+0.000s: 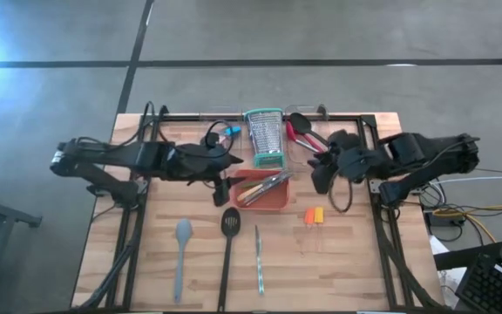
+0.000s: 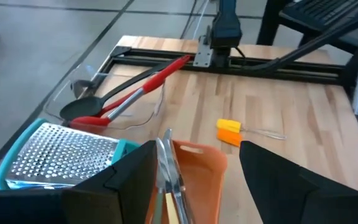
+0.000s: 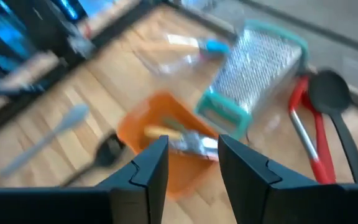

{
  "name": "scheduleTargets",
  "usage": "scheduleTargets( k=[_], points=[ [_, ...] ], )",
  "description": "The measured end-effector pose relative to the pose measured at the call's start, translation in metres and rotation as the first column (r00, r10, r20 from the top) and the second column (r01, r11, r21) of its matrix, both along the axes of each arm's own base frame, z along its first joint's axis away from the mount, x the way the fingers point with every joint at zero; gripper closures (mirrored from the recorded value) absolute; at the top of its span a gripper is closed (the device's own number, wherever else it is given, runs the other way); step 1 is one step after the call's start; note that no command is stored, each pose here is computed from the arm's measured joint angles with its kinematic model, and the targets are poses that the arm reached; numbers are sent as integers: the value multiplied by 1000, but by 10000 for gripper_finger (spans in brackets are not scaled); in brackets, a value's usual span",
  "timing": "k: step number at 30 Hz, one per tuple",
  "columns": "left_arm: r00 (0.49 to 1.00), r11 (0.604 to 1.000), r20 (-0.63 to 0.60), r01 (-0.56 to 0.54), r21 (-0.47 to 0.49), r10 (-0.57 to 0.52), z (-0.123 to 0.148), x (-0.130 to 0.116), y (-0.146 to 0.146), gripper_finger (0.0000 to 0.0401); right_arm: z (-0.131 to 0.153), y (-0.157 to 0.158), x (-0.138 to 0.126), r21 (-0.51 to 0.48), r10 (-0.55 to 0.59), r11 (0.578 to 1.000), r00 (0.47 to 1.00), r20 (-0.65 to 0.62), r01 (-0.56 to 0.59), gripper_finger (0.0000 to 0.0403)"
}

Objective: Pick & Place Kitchen Items
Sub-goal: Put the yellow spatula into the left transparent bin

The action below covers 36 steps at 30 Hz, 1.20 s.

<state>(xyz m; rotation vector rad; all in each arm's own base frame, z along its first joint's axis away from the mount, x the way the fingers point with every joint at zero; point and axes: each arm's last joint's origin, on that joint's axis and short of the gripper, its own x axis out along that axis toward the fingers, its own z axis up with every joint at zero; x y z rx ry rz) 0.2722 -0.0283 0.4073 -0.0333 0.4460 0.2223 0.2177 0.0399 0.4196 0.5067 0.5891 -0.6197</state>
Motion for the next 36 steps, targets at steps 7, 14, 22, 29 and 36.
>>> scheduleTargets(
  k=[7, 14, 22, 29, 36],
  points=[
    [997, 997, 36, 71, -4, -70, -1, -27, -9, 167, -39, 26, 14, 50, -12, 998, 962, -273, 27, 279],
    [984, 996, 165, 71, -60, -60, -18, -47, -7, 167, -70, 54, 22, 83, -54, 993, 938, -343, 88, 265],
    [978, 991, 208, 57, -119, -32, -34, -68, -3, 167, -92, 71, 0, 222, -100, 953, 906, -412, 207, 232],
    [961, 993, 272, 64, -96, -36, -25, -89, 2, 167, -114, 73, -9, 213, -97, 950, 864, -494, 229, 199],
    [948, 995, 314, 77, -55, -56, -17, -105, 5, 167, -144, 66, -14, 153, -144, 951, 821, -552, 269, 182]
  ],
)
